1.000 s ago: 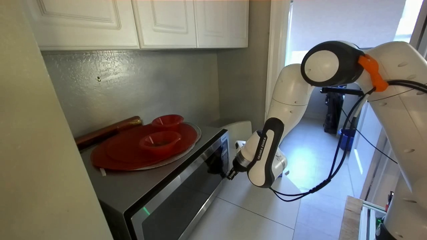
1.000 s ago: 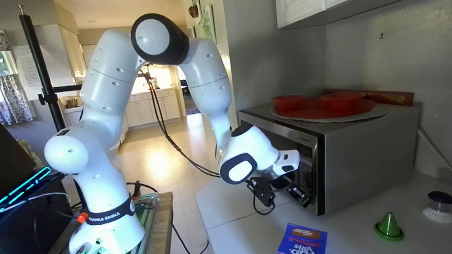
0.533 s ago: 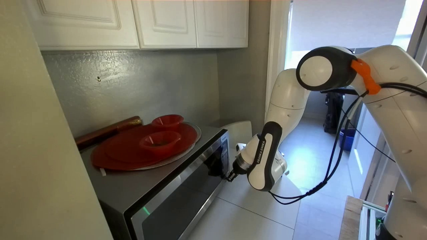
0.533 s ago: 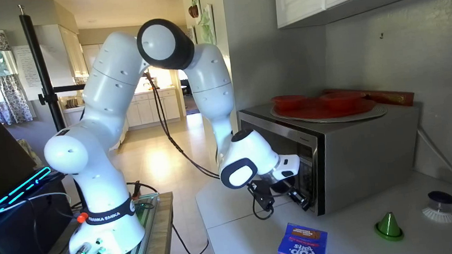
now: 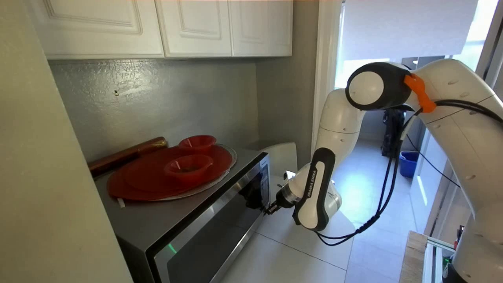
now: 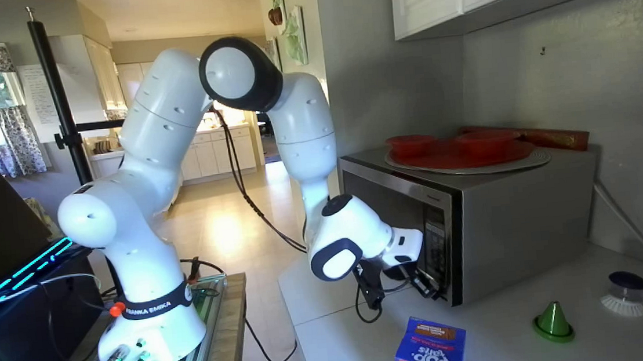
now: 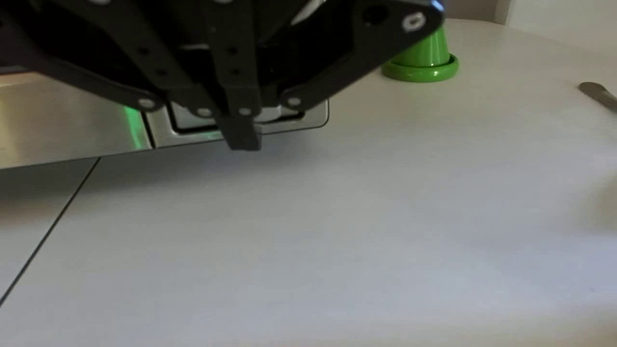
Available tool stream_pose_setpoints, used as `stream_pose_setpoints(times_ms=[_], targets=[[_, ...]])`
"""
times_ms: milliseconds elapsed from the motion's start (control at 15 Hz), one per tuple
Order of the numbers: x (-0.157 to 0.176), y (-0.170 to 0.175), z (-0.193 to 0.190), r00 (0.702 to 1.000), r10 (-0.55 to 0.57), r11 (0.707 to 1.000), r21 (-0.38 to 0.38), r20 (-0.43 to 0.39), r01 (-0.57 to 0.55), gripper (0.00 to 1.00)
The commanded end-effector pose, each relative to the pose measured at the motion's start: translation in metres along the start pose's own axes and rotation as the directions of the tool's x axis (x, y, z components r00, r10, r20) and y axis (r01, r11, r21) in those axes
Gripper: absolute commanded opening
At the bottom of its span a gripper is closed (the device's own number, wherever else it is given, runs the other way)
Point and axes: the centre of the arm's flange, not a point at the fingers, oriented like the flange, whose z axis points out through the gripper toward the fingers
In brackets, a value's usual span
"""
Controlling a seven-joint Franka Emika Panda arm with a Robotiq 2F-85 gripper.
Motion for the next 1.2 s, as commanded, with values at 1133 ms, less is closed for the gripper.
stream_pose_setpoints(times_ms=[1133], targets=[[0.016, -0.006, 0.021, 0.932, 0.224, 0.973, 0.121, -0.285, -0.197, 0.0]])
